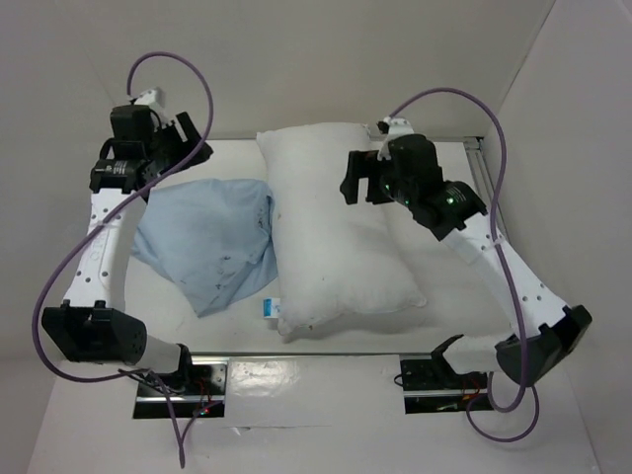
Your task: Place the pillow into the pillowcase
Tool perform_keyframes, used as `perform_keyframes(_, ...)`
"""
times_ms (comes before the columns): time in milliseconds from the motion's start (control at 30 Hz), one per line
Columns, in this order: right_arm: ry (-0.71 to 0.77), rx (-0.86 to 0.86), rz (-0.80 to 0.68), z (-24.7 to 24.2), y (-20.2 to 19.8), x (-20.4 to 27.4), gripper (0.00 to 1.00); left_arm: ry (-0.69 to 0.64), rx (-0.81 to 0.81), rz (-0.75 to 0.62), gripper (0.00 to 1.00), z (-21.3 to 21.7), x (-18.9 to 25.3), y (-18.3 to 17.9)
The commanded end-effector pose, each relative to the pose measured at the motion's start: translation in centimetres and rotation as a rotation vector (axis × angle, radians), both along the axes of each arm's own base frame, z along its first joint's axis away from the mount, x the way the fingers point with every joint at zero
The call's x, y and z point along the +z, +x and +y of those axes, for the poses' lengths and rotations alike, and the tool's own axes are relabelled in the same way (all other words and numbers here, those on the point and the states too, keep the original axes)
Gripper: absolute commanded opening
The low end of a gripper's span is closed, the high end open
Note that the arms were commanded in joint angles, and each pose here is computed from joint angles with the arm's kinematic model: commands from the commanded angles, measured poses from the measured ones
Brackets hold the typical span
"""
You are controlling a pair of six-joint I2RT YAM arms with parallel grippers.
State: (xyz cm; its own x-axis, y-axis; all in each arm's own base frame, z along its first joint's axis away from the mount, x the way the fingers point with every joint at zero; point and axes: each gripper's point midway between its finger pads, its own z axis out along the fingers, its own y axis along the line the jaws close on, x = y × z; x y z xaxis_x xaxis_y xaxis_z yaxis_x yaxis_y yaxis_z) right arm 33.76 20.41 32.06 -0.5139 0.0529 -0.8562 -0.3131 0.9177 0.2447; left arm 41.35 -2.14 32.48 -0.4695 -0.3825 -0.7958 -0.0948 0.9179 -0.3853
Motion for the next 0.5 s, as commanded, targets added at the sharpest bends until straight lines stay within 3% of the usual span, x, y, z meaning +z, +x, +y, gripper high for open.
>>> perform_keyframes(0, -0.103, -0.028, 0.252, -1.3, -3.7, -8.3, 0.99, 0.021, -0.072, 0.007, 0.81, -3.0, -1.0, 0.3)
perform_keyframes(67, -0.016, 0.021, 0.284, 0.5, -6.0, -8.6, 0.99, 0.022, -0.093, 0.042, 0.82, -4.8, -2.4, 0.7)
perform_keyframes(167, 0.028, 0.041, 0.389, 1.4, -8.9, -13.9, 0.99, 0.018, -0.121, 0.073, 0.82, -6.6, -3.6, 1.0)
perform_keyframes(200, 0.038, 0.034, 0.393, 1.4, -9.1, -14.4, 0.93, 0.01, -0.127, 0.074, 0.82, -7.1, -3.6, 0.9)
perform_keyframes(300, -0.036, -0.116, 0.365, -1.3, -7.6, -15.7, 0.19, 0.011, -0.158, 0.072, 0.82, -8.5, -3.7, 1.3)
perform_keyframes(333, -0.067, -0.176, 0.357, -2.4, -6.7, -15.5, 0.0, 0.017, -0.161, 0.061, 0.82, -8.9, -3.3, 1.3)
perform_keyframes(467, -0.269, -0.569, 0.255, -12.0, -3.3, -11.9, 0.0, 0.051, -0.175, 0.075, 0.83, -9.0, -3.7, 1.2)
